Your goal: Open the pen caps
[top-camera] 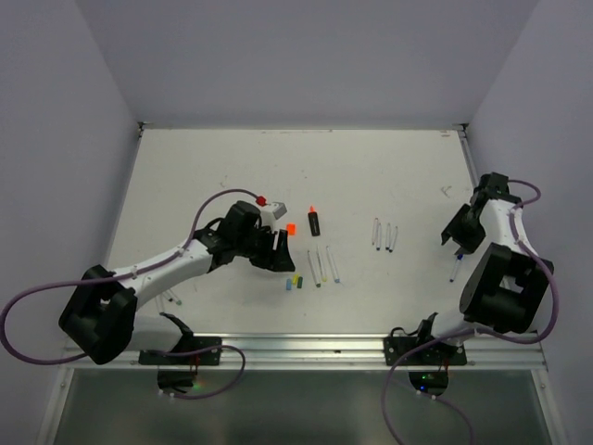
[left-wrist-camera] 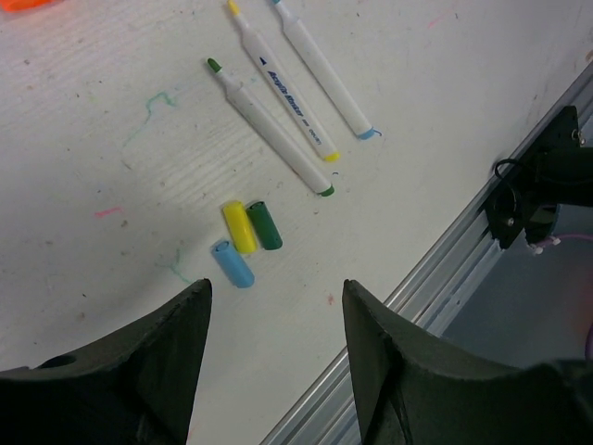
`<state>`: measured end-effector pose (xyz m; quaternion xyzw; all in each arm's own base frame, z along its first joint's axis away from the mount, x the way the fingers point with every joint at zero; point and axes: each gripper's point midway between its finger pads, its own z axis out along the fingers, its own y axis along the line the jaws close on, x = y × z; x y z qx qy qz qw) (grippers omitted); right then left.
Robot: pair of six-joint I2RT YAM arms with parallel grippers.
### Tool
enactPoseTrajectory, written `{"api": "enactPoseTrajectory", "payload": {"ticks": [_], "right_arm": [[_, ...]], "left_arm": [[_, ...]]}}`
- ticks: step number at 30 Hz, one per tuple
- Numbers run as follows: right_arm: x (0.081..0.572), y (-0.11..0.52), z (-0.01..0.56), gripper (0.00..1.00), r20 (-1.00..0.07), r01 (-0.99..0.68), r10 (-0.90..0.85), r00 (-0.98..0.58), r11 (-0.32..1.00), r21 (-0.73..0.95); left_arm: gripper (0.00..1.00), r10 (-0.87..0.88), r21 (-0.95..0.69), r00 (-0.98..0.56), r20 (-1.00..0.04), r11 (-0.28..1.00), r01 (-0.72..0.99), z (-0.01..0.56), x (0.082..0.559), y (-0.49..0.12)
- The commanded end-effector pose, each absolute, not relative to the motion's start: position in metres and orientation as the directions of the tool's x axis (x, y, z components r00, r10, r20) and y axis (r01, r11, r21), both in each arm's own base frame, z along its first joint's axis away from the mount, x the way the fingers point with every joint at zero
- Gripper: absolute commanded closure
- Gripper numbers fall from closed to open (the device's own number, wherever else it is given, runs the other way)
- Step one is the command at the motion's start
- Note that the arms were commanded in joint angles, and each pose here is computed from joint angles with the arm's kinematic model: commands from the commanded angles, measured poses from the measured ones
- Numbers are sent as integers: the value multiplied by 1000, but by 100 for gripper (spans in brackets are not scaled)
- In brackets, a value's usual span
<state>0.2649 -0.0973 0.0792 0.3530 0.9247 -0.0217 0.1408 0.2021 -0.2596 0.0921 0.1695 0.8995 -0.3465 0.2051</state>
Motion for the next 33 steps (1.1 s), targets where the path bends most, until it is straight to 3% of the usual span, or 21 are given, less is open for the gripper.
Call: {"api": "enactPoseTrajectory", "payload": {"ticks": [1,12,18,21,24,25,28,31,33], "right_arm": [[261,-121,70,54,-312,677,647,-696,736,16],[237,-147,35,53,-242,713,685,-687,700,-40],[235,-139,8,56,-148,721,710,-688,692,-31],[232,-137,2,61,-124,723,714,-689,690,-38],[230,-133,-3,72,-99,729,723,-683,684,-32],[229,-130,-4,82,-92,732,727,-681,681,-33],[225,-121,-8,97,-74,724,720,-690,688,-48],[234,-113,-2,100,-94,693,686,-721,717,-76],[261,-106,18,100,-166,638,620,-767,766,-84]], "left_arm": [[39,170,-576,-820,-546,634,515,103,204,-271],[39,211,-590,-825,-524,608,531,91,207,-275],[39,184,-610,-843,-505,614,500,86,219,-271],[39,175,-624,-852,-493,611,487,85,222,-271],[39,165,-628,-855,-491,613,479,86,227,-271],[39,163,-628,-855,-492,613,479,87,227,-272],[39,156,-628,-856,-494,616,475,91,232,-272],[39,150,-628,-850,-505,612,481,101,236,-274],[40,152,-636,-845,-512,594,492,108,237,-277]]}}
